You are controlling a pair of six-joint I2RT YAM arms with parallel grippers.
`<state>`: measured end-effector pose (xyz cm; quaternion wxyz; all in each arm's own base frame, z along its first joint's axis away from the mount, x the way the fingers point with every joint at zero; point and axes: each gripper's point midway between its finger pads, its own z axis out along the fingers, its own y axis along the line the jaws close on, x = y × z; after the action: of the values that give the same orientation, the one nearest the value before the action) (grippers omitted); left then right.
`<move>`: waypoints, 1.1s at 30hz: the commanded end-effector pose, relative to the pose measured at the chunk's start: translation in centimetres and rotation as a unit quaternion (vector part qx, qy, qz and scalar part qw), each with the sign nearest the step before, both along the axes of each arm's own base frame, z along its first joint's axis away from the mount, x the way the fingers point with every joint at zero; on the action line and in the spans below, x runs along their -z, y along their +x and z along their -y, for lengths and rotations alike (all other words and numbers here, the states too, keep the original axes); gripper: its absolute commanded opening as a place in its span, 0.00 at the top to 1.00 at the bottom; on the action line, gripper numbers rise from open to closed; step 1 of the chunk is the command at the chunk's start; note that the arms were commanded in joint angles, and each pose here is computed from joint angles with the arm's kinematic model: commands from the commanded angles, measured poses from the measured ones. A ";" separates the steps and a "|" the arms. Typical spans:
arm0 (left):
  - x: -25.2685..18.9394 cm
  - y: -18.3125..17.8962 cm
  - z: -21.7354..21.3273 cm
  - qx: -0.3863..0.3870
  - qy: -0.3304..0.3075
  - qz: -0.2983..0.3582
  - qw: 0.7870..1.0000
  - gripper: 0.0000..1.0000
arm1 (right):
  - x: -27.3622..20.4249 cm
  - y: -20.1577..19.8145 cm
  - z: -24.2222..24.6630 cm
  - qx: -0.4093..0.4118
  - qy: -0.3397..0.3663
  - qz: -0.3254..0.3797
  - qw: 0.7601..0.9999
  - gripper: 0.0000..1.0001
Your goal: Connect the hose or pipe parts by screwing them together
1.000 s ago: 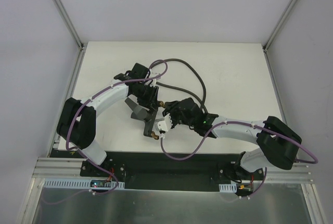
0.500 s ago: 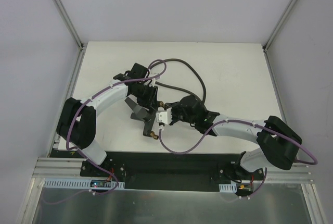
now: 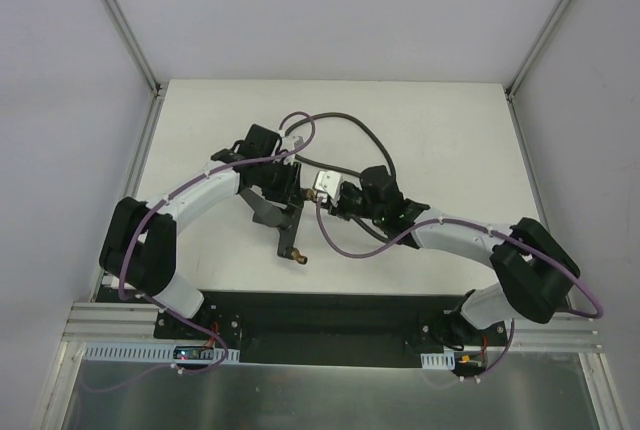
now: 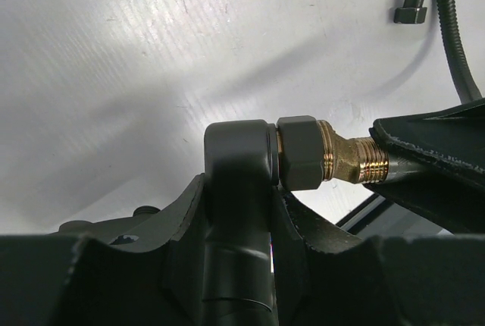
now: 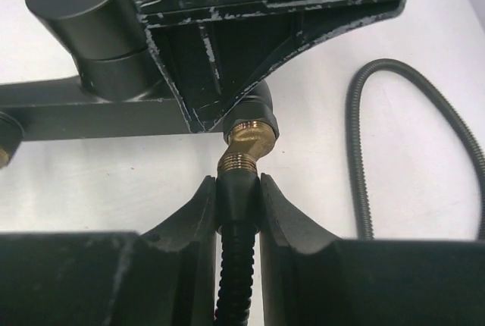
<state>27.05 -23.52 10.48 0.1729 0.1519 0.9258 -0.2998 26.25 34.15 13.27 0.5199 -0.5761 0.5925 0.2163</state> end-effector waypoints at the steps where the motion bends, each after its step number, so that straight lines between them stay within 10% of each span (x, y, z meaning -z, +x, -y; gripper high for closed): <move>1: -7.7 0.3 4.5 0.044 -0.122 0.100 0.987 1.00 | -3.7 -1.0 -3.7 -0.022 0.119 -0.085 0.989 0.99; 14: -9.9 1.2 4.1 0.012 -0.152 0.211 0.965 1.00 | -6.3 1.4 -3.9 0.072 0.331 -0.344 0.876 0.99; 25: -10.4 1.4 3.1 -0.019 -0.164 0.266 0.950 1.00 | -5.9 3.2 -3.6 0.146 0.481 -0.547 0.670 0.96; 33: -8.7 2.1 1.6 -0.044 -0.105 0.223 0.968 1.00 | -6.7 3.9 -0.1 0.174 0.466 -0.445 0.744 0.47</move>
<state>28.80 -21.06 11.60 0.3558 0.1191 0.8913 -0.2548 29.09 36.39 14.55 0.3431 0.0347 0.7211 0.6009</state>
